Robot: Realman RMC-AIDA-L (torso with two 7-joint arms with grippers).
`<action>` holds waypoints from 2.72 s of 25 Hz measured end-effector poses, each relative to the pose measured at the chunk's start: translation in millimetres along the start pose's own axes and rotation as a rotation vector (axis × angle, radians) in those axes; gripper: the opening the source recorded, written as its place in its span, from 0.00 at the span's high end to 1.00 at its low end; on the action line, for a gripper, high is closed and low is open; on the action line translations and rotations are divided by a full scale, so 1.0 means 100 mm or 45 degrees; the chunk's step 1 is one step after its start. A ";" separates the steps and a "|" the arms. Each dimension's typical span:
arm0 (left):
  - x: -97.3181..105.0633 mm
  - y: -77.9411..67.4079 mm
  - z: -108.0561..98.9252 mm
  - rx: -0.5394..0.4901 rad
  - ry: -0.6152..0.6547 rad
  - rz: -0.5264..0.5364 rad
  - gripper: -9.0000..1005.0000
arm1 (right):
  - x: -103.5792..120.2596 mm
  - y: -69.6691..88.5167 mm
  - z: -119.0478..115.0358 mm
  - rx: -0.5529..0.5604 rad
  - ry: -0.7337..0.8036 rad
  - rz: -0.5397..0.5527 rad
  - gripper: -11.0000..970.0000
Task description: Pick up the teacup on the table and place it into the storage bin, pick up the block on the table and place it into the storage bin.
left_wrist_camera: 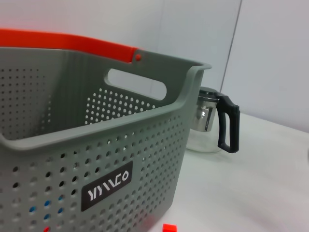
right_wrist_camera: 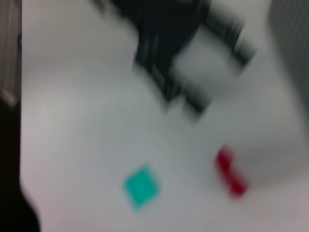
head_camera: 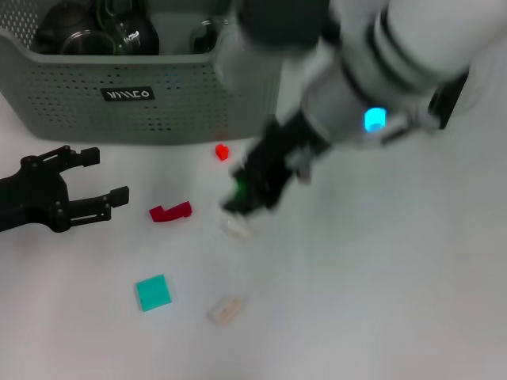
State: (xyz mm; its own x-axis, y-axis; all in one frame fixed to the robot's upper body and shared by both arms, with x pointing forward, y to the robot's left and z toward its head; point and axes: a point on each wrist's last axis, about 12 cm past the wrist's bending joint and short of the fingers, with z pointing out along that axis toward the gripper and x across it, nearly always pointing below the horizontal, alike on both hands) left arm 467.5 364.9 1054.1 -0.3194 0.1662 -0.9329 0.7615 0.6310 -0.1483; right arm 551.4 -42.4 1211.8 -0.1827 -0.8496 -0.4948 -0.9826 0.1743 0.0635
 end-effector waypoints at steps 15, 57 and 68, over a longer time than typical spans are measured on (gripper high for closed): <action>-0.02 0.02 0.02 -0.004 -0.007 0.011 0.13 | -0.96 -0.75 -0.31 0.534 -0.450 -0.121 0.55; -0.04 0.03 0.03 -0.014 -0.015 0.013 0.13 | 0.28 -0.13 0.57 0.042 0.147 -0.012 0.10; -0.05 0.02 0.03 -0.005 -0.018 0.018 0.13 | 0.38 -0.19 0.90 0.078 0.031 0.020 0.14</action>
State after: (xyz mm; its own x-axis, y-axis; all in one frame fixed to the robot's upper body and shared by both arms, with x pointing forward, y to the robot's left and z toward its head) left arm 472.8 363.1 1057.0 -0.3007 0.1643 -0.9395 0.7638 0.6314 -0.1340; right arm 566.2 -33.7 1113.8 -0.1998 -0.8580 -0.4732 -0.9759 0.2173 0.0179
